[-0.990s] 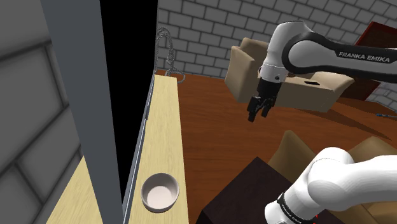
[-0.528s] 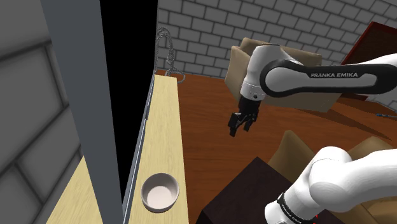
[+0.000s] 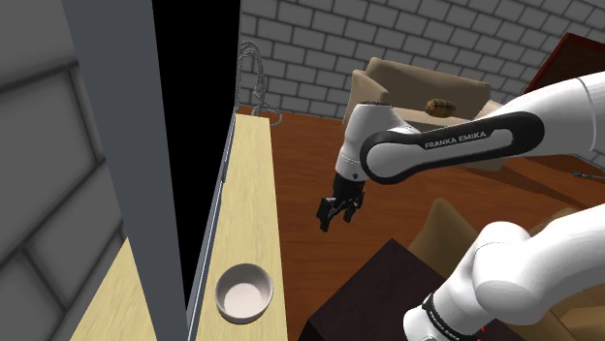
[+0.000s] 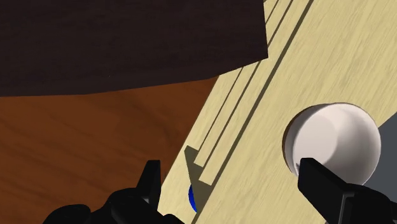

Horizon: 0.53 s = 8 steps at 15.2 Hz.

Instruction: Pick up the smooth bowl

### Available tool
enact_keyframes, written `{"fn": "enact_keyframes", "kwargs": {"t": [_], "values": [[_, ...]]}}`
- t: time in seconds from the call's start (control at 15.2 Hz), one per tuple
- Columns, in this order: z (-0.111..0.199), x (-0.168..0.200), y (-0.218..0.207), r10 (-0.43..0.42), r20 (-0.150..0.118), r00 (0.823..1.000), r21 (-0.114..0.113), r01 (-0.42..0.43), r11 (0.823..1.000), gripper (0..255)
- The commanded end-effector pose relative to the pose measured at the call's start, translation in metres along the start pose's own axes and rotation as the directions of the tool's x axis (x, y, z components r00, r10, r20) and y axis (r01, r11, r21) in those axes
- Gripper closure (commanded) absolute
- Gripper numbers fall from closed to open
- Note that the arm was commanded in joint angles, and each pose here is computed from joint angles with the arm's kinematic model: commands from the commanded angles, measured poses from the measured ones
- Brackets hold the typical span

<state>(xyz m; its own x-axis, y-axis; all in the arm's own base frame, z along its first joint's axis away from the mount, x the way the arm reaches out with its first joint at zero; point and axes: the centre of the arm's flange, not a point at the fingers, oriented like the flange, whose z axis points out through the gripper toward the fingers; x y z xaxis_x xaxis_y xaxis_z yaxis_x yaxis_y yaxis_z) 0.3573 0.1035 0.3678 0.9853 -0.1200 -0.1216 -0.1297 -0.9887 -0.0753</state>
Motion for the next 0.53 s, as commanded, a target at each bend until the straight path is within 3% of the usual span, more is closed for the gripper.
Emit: {"fn": "enact_keyframes", "kwargs": {"t": [0.0,0.46], "values": [[0.021,0.01,-0.016,0.0,-0.003,1.0,0.009,0.0,1.0,0],[0.09,0.036,-0.066,-0.003,-0.009,1.0,0.039,0.004,0.999,0]]}}
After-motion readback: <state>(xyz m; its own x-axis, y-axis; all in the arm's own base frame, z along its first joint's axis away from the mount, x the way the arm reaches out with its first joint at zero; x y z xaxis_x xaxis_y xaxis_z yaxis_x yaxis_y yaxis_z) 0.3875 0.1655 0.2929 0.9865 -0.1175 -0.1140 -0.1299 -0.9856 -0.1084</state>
